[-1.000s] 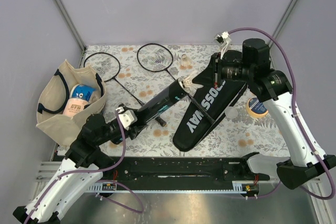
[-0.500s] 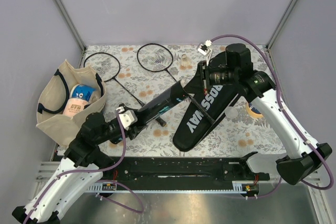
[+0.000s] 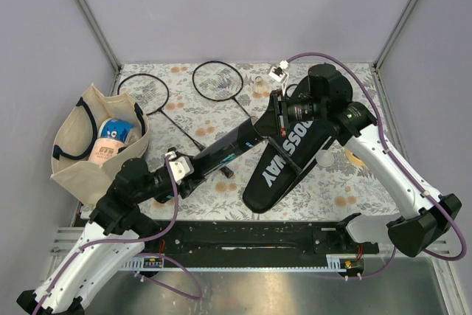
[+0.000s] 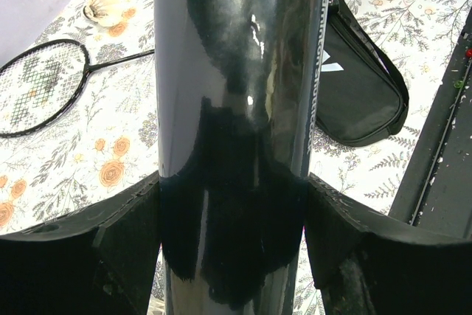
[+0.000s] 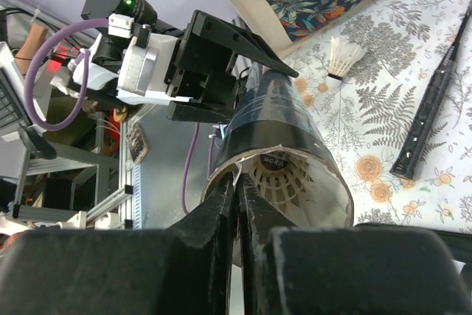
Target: Pack up the badminton gear
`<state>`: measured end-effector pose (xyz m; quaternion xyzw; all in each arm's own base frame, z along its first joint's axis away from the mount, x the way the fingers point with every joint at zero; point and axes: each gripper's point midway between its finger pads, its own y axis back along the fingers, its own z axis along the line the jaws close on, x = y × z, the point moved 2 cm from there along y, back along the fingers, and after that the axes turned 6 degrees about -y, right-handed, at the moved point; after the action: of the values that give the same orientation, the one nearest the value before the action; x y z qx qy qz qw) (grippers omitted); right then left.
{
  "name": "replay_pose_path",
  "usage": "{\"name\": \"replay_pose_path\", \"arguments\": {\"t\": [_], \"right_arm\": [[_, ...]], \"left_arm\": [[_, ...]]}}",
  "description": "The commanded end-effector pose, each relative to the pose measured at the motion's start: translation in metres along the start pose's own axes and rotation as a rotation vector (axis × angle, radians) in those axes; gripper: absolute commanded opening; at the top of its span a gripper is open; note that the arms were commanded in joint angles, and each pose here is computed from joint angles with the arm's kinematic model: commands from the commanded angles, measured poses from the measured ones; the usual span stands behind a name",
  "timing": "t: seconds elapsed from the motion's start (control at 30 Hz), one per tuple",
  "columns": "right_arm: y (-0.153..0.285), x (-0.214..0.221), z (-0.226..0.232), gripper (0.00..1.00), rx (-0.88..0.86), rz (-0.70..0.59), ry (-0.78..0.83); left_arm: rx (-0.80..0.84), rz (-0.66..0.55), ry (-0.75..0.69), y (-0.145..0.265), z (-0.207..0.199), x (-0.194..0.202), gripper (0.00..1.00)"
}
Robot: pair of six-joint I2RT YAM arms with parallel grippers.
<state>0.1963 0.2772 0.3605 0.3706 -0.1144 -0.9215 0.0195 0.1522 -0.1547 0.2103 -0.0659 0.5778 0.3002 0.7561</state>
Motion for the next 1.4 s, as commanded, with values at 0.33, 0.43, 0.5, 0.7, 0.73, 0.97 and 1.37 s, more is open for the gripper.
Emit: {"name": "replay_pose_path", "arguments": {"t": [0.33,0.43,0.5,0.7,0.73,0.97,1.37], "right_arm": [[-0.014,0.011,0.001,0.19,-0.076,0.047,-0.024],[-0.010,0.005,0.006,0.31,-0.057,0.016,-0.022],[-0.006,-0.002,0.012,0.38,-0.034,-0.017,-0.024],[0.014,-0.020,0.036,0.47,0.017,-0.113,-0.005],[0.018,-0.022,0.039,0.47,0.030,-0.125,-0.007],[0.044,-0.032,0.048,0.47,0.112,-0.207,-0.008],[0.050,-0.039,0.049,0.50,0.126,-0.295,0.010]], "left_arm": [[-0.030,-0.229,-0.118,0.002,0.016,-0.061,0.27],[-0.035,-0.224,-0.109,0.000,0.017,-0.060,0.27],[-0.042,-0.219,-0.106,0.000,0.018,-0.059,0.27],[-0.049,-0.204,-0.099,0.001,0.017,-0.054,0.24],[-0.051,-0.200,-0.099,0.002,0.017,-0.052,0.24],[-0.079,-0.193,-0.073,0.005,0.018,-0.049,0.24],[-0.084,-0.207,-0.072,0.007,0.018,-0.051,0.24]]}}
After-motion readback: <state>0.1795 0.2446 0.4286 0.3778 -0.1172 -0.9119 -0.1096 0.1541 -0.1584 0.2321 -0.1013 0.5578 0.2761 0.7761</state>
